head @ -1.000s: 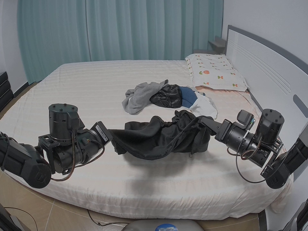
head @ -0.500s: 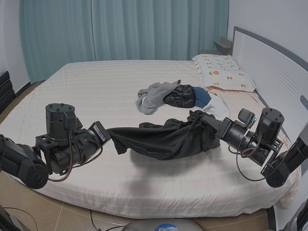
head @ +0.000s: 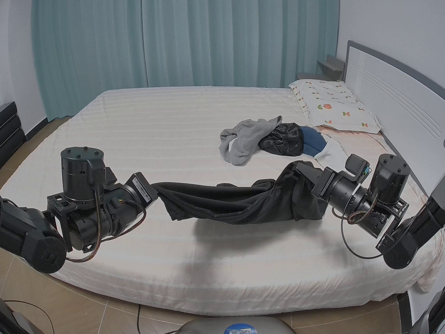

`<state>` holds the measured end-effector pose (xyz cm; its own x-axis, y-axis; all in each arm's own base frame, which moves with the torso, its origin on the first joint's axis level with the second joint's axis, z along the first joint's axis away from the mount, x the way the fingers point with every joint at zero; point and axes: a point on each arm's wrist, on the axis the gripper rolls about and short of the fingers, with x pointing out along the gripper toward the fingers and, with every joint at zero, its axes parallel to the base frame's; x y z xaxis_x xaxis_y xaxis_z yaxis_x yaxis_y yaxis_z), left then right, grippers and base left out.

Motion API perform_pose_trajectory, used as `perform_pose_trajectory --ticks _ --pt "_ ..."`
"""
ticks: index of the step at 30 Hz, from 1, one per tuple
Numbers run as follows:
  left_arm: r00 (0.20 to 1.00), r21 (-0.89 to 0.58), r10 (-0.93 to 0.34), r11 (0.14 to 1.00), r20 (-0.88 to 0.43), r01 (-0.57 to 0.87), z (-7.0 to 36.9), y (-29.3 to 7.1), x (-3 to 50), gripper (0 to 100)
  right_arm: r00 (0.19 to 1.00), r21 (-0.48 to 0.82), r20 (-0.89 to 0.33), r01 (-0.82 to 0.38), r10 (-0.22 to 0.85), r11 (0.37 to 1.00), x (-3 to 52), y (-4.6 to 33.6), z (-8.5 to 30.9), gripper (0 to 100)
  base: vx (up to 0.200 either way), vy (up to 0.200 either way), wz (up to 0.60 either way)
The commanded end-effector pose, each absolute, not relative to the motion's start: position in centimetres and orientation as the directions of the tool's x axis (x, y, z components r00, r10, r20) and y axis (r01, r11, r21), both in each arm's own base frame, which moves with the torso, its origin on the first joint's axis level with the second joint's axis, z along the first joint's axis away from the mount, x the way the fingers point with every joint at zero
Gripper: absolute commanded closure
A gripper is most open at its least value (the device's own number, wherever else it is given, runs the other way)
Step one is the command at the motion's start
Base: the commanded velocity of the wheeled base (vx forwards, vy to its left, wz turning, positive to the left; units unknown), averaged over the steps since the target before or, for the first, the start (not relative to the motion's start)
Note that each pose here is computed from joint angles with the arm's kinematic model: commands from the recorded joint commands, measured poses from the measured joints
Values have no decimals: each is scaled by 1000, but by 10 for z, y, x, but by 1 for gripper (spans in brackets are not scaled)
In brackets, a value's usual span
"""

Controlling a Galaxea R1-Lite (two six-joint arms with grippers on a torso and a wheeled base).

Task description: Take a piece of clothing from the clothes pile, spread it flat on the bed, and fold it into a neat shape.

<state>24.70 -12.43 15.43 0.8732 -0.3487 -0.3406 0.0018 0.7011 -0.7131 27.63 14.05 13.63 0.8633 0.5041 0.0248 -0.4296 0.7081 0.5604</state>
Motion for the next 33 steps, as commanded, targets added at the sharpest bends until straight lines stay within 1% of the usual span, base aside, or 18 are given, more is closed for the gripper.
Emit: perform_pose_trajectory --ticks 1,17,20,22,25,29,33 --pt "882 -719 -349 695 -317 17 161 -122 244 100 869 559 43 -429 492 709 278 137 140 100 0 200 0" --pt "888 -721 -341 693 -308 16 164 -119 245 100 867 552 72 -446 493 705 278 137 148 100 0 200 0" --pt "898 -726 -330 688 -291 18 169 -114 245 100 863 550 72 -452 500 702 277 139 148 100 0 200 0" --pt "901 -728 -328 685 -283 20 171 -113 244 100 862 549 61 -451 504 704 277 141 146 100 0 200 0" --pt "905 -729 -323 684 -277 21 173 -111 244 100 863 491 52 -461 503 740 284 144 144 100 0 200 0" --pt "905 -729 -323 684 -277 21 173 -111 243 100 866 494 32 -448 499 745 278 139 138 100 0 200 0" --pt "904 -728 -323 685 -280 19 172 -111 244 100 873 514 54 -441 486 736 273 131 135 100 0 200 0"
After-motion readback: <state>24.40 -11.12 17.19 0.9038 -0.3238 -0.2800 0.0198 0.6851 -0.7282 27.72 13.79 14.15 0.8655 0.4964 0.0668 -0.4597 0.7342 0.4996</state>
